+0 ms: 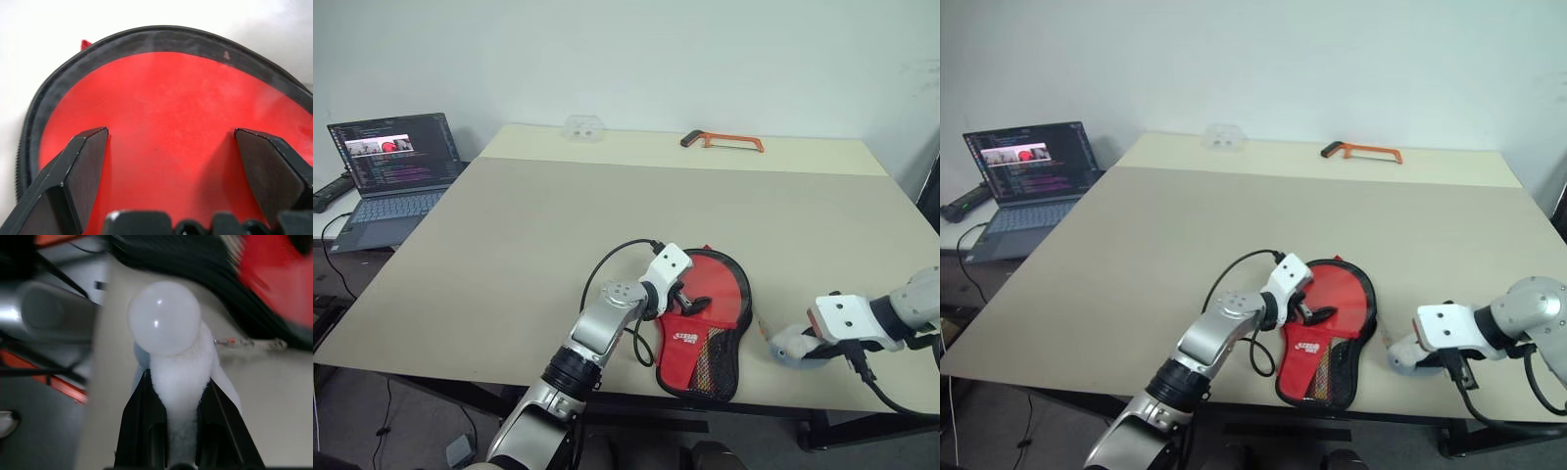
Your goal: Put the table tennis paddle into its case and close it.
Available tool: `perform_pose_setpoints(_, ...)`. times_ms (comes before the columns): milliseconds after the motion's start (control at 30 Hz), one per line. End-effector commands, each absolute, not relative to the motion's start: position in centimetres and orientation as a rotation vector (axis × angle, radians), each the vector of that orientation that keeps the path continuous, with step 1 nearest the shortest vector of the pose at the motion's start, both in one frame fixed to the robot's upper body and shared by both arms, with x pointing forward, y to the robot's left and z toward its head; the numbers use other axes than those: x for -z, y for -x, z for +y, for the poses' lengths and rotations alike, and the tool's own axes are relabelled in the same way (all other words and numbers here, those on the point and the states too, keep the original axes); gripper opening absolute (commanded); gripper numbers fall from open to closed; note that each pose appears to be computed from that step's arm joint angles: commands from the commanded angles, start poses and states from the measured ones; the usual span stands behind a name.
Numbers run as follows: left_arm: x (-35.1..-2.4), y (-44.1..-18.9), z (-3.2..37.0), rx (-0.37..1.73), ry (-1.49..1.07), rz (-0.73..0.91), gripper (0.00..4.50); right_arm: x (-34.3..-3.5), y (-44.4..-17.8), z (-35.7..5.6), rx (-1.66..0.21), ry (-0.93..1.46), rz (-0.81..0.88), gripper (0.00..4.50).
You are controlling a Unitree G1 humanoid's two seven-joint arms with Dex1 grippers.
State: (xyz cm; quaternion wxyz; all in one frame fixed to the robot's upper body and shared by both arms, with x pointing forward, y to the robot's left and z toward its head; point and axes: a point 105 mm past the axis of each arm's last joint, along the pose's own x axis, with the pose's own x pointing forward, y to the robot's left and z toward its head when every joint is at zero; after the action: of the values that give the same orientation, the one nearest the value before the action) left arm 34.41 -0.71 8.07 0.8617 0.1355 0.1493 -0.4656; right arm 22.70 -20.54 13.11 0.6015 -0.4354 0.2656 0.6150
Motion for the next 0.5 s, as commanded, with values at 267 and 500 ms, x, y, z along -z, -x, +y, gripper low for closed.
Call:
perform_pose_setpoints(267,-4.4,-33.4,-0.2,0.992,-0.325,0.464,4.5,-11.7,-15.9,-15.8,-1.759,0.883,0.591,0.22)
perform_pose_setpoints(500,-4.6,-33.7,0.3,0.976,-0.331,0.463,4.5,-11.2,-13.3,-14.6,-1.881,0.816,0.598,0.21)
